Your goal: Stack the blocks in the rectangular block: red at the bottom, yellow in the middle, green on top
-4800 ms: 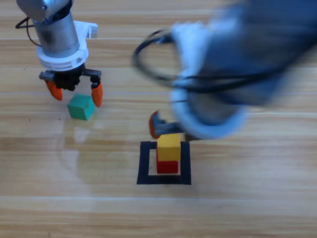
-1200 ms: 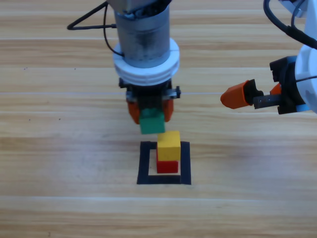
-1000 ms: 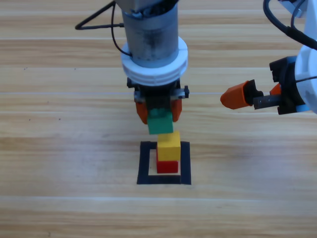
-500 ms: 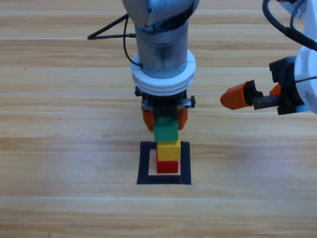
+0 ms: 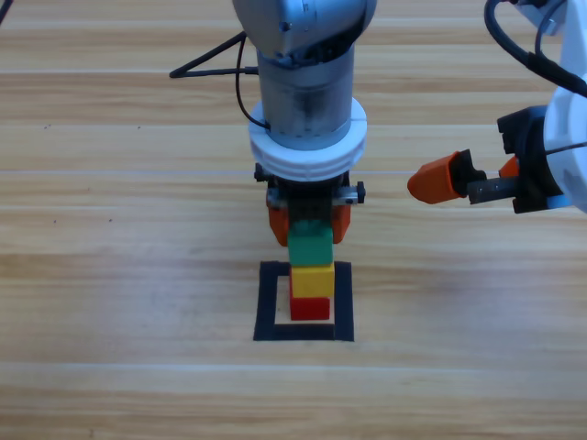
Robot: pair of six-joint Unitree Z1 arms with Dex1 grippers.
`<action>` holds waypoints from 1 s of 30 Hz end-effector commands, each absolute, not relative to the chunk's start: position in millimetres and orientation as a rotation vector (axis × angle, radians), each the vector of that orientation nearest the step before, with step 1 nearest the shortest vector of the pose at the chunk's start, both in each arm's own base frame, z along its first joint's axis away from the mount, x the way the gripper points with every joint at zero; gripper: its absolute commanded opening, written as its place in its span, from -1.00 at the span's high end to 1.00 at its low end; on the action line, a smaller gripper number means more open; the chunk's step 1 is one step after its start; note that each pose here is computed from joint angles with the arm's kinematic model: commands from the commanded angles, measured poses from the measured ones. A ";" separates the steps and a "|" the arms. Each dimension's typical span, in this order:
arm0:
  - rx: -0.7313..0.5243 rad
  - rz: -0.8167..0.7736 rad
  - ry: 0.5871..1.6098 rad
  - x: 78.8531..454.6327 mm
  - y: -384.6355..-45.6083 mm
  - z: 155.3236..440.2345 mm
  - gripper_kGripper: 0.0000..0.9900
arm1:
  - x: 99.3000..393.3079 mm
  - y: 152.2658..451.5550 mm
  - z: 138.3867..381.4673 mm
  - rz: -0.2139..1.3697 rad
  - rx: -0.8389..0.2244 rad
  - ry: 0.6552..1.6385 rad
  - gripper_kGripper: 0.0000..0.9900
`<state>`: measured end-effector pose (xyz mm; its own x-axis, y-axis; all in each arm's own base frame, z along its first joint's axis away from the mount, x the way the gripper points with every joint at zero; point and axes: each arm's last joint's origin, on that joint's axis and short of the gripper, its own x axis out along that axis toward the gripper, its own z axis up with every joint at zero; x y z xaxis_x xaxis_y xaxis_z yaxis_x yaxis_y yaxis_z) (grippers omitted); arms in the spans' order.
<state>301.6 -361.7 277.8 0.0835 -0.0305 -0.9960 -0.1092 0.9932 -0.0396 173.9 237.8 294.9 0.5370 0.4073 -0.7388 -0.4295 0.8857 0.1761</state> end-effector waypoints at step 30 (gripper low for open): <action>-0.037 0.076 1.507 291.8 -376.9 253.6 -0.98 | 180.5 245.4 268.2 0.473 -0.089 0.921 -1.00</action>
